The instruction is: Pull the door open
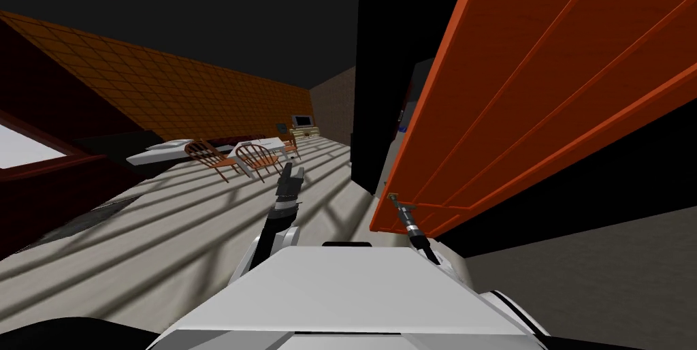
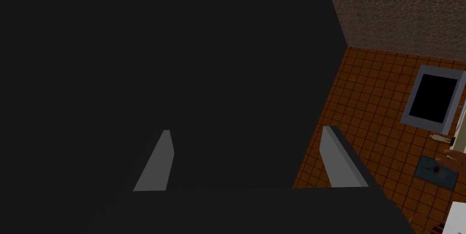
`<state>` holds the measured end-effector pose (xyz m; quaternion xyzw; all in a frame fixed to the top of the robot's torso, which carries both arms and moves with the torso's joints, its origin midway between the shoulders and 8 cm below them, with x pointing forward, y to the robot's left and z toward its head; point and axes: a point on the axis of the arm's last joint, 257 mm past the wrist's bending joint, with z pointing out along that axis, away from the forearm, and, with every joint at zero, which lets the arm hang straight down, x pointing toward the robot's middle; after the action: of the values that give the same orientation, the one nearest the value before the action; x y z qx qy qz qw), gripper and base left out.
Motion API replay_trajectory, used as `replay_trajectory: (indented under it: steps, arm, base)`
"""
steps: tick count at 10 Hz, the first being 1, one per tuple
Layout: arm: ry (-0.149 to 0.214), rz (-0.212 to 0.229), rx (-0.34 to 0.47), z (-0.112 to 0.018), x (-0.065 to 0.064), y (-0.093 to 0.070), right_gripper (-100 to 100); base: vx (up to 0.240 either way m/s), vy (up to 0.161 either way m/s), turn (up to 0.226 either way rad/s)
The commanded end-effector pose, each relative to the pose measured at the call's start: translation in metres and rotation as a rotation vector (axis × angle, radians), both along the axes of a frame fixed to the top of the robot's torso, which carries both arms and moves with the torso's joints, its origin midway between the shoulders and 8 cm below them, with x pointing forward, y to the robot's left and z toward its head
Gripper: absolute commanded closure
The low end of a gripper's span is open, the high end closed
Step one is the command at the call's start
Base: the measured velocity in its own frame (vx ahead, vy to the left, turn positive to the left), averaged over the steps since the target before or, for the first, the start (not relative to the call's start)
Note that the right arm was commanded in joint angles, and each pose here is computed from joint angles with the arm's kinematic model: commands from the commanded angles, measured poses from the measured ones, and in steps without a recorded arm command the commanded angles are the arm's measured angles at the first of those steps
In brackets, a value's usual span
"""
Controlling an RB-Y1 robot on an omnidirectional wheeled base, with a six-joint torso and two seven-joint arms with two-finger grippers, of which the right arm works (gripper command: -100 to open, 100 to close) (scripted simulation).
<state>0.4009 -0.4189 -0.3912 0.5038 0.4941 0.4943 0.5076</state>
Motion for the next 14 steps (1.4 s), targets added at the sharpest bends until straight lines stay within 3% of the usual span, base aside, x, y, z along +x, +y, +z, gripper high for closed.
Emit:
replay_trajectory:
  steps: [1, 4, 6, 8, 10, 14]
  arm:
    - [0.003, 0.021, 0.003, -0.002, -0.013, 0.0, 100]
    - [0.003, 0.052, 0.003, -0.002, -0.03, -0.005, 100]
    - [0.007, 0.056, 0.006, -0.003, -0.028, 0.0, 100]
    - [0.011, 0.109, 0.005, -0.005, -0.024, 0.021, 100]
    - [0.011, 0.109, 0.005, -0.005, -0.024, 0.021, 100]
    - [0.009, 0.172, 0.003, -0.004, -0.018, 0.047, 100]
  base:
    - [-0.201, -0.081, 0.119]
    - [-0.194, -0.07, 0.121]
    - [-0.092, -0.019, 0.013]
    - [-0.189, -0.047, -0.038]
    - [-0.11, -0.038, -0.002]
    - [-0.093, -0.047, -0.023]
